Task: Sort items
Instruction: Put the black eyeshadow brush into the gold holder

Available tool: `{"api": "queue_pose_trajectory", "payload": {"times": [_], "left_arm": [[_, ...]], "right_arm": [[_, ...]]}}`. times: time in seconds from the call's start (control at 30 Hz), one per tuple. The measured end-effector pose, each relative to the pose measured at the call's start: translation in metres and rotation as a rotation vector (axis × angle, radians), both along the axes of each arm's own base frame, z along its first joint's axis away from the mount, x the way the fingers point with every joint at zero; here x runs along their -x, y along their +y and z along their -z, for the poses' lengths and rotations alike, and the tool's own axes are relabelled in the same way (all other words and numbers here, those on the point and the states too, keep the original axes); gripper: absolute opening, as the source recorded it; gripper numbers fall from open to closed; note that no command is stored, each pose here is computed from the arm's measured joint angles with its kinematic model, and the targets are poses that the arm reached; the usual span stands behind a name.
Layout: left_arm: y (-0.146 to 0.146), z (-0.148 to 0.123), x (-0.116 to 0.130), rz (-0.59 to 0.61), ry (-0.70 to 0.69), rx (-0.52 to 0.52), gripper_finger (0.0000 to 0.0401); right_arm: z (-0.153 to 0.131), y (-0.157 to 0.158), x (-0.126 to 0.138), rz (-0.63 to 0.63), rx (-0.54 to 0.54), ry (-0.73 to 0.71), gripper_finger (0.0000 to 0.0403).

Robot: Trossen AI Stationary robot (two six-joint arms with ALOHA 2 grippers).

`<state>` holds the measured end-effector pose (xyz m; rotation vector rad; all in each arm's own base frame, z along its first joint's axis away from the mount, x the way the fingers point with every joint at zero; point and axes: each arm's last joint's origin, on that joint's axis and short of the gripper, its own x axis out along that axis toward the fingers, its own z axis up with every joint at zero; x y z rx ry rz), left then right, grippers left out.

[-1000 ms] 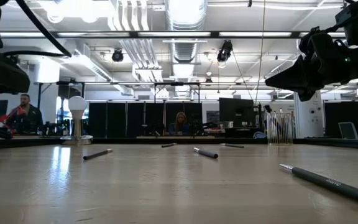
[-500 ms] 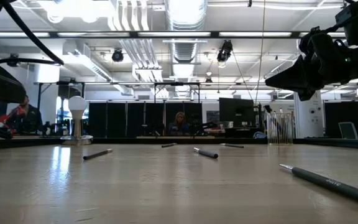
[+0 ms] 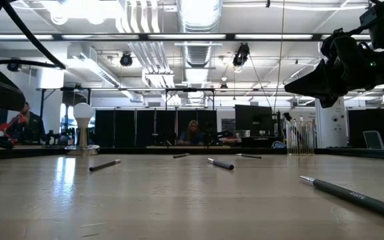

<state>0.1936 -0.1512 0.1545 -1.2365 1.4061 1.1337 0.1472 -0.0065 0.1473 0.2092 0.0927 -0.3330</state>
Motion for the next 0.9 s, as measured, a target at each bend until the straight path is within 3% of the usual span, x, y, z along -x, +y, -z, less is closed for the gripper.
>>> {"api": "queue_pose_trajectory", "payload": {"times": [0.43, 0.7, 0.9], "left_arm": [[0.004, 0.009, 0.004, -0.009, -0.007, -0.003, 0.0065], [0.004, 0.011, 0.004, 0.000, -0.017, 0.008, 0.0010], [0.004, 0.005, 0.003, 0.034, -0.047, -0.028, 0.0001]], "right_arm": [[0.000, 0.000, 0.000, 0.000, 0.000, 0.000, 0.0008], [0.000, 0.000, 0.000, 0.000, 0.001, 0.001, 0.0008], [0.000, 0.000, 0.000, 0.000, 0.004, 0.003, 0.0008]]}}
